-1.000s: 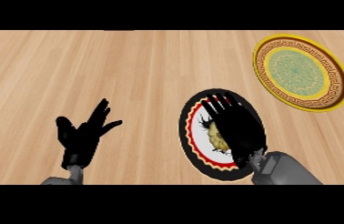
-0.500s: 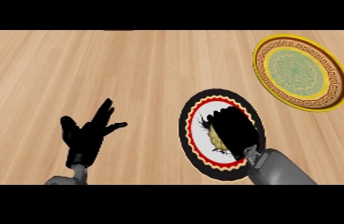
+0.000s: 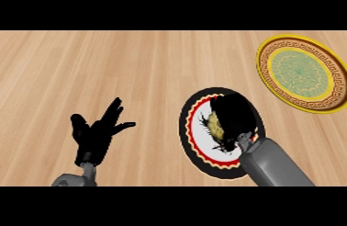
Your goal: Pick the squash from the plate and place it in the plate
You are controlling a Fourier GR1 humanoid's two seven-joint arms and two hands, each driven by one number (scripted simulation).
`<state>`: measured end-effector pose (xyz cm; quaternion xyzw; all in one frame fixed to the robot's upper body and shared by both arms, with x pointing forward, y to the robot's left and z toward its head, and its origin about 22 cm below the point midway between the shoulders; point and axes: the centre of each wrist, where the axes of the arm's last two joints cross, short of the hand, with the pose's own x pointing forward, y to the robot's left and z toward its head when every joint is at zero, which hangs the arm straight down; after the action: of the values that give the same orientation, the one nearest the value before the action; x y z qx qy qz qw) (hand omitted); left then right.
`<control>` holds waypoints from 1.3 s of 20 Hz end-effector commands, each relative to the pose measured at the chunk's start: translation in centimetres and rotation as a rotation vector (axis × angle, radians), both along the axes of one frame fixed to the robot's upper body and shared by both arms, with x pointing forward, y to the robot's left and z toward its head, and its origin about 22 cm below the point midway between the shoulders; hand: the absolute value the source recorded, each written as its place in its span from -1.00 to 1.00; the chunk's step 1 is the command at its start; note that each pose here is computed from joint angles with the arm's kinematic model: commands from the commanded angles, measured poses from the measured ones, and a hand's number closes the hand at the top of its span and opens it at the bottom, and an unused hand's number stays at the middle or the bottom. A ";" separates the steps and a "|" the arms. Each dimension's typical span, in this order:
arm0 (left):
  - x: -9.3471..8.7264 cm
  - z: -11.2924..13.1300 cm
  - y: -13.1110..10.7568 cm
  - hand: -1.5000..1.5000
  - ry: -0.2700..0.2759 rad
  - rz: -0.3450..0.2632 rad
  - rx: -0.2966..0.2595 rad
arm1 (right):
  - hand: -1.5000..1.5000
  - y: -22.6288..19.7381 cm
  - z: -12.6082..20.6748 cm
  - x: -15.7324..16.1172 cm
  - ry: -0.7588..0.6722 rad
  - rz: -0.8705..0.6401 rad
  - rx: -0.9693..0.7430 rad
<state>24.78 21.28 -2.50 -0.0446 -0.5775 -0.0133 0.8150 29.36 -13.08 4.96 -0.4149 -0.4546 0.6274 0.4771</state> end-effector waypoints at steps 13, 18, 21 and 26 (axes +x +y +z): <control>0.7 0.3 0.4 0.00 0.005 -0.008 0.068 | 1.00 5.0 9.8 7.9 -0.744 -0.904 0.527; -0.3 -0.6 0.6 0.00 0.019 -0.001 0.064 | 1.00 3.9 11.6 9.7 -0.904 -1.017 0.620; 0.2 -0.2 0.9 0.00 0.017 0.014 0.065 | 1.00 1.8 9.8 9.9 -0.950 -1.087 0.677; -0.6 -1.0 1.1 0.00 0.028 0.030 0.065 | 1.00 -0.6 7.6 9.9 -1.075 -1.082 0.747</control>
<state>24.78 20.97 -2.34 -0.0424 -0.5831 -0.0264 0.8109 39.23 -12.75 13.81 -0.6567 -0.5383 -0.0340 0.5271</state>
